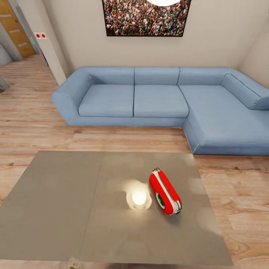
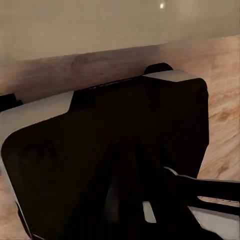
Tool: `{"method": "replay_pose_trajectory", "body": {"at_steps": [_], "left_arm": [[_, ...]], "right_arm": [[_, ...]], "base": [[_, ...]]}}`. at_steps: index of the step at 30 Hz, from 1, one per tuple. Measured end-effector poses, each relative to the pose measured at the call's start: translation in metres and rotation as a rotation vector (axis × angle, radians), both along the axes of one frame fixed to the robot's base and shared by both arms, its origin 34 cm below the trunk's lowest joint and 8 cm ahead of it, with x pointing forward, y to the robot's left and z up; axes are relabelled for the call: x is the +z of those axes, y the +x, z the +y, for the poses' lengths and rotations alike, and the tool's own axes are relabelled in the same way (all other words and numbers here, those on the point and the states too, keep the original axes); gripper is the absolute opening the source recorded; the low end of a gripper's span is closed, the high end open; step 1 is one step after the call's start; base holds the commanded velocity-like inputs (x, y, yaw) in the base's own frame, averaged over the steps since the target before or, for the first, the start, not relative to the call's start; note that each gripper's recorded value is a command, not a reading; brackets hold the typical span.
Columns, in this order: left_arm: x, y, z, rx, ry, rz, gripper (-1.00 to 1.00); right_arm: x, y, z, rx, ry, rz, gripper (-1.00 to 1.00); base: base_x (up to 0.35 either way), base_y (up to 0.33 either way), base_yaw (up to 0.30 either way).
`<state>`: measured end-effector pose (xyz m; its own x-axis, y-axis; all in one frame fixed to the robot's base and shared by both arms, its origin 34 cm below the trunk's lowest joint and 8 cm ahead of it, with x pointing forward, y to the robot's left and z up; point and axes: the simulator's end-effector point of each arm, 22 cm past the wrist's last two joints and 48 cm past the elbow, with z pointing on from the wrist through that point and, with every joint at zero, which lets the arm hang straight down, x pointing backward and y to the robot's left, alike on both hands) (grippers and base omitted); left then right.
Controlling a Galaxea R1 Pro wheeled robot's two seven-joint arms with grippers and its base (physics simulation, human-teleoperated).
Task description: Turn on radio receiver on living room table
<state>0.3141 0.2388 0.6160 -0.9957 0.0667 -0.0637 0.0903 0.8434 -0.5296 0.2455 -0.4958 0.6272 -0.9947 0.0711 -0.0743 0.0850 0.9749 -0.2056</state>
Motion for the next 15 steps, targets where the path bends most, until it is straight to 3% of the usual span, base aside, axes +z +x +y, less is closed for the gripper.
{"method": "replay_pose_trajectory", "body": {"at_steps": [4,6,8,12,15], "left_arm": [[-0.015,-0.033,0.020,0.013,0.078,0.035,-1.00],[-0.024,-0.059,0.035,0.021,0.144,0.064,-1.00],[-0.028,-0.074,0.041,0.025,0.180,0.084,-1.00],[-0.038,-0.110,0.036,0.038,0.268,0.141,-1.00],[-0.044,-0.133,0.041,0.038,0.375,0.183,-1.00]], "right_arm": [[-0.005,-0.039,-0.001,-0.010,-0.009,0.028,1.00],[-0.007,-0.068,0.001,0.007,-0.013,0.065,1.00],[-0.008,-0.084,0.004,0.022,-0.016,0.090,1.00],[-0.018,-0.122,0.047,0.060,-0.017,0.151,1.00],[-0.022,-0.141,0.076,0.097,-0.028,0.192,1.00]], "base": [[0.000,0.000,0.000],[0.000,0.000,0.000],[0.000,0.000,0.000],[0.000,0.000,0.000],[0.000,0.000,0.000]]}}
